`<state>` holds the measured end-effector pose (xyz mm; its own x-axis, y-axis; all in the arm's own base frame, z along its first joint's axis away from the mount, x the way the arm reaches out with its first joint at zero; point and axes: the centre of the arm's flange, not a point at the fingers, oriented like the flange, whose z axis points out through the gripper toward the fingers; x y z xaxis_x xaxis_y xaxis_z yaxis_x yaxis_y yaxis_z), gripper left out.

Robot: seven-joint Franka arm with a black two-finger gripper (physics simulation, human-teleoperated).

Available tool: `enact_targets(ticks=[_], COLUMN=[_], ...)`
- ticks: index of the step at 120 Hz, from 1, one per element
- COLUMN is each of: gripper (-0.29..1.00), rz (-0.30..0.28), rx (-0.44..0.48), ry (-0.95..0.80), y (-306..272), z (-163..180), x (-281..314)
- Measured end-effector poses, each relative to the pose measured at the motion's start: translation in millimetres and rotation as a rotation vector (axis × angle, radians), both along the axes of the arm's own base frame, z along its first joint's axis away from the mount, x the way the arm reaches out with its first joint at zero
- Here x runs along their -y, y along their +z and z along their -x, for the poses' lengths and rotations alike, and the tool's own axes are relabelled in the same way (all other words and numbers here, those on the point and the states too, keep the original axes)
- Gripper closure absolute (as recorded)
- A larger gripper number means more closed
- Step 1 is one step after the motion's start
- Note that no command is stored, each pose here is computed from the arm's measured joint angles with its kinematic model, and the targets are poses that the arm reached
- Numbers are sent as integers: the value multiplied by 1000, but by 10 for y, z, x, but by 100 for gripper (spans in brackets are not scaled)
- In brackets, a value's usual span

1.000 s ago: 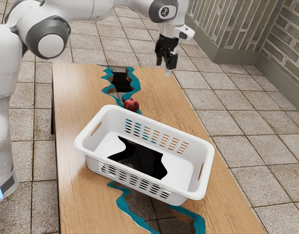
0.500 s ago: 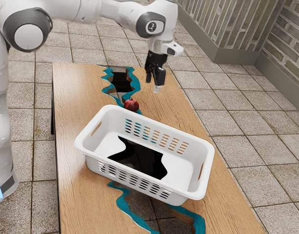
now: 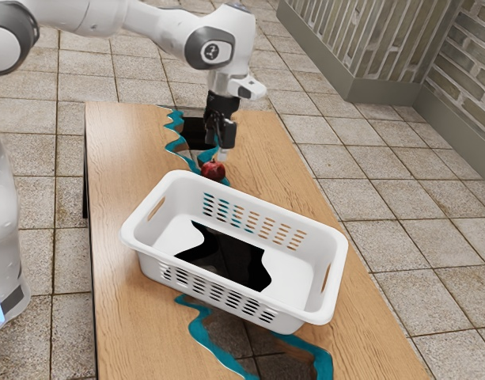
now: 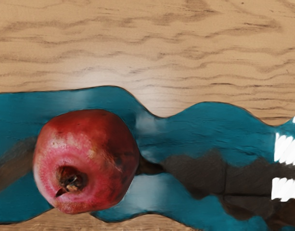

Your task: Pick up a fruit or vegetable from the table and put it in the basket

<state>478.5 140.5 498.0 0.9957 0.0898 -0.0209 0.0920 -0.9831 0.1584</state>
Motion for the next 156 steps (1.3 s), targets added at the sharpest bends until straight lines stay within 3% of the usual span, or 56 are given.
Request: enact_targets(ticks=[84, 156], gripper=[0, 0], rz=[-8, -1], rx=[-37, 8], ry=[46, 33], y=[-802, -790], z=[-243, -329], x=[-224, -127])
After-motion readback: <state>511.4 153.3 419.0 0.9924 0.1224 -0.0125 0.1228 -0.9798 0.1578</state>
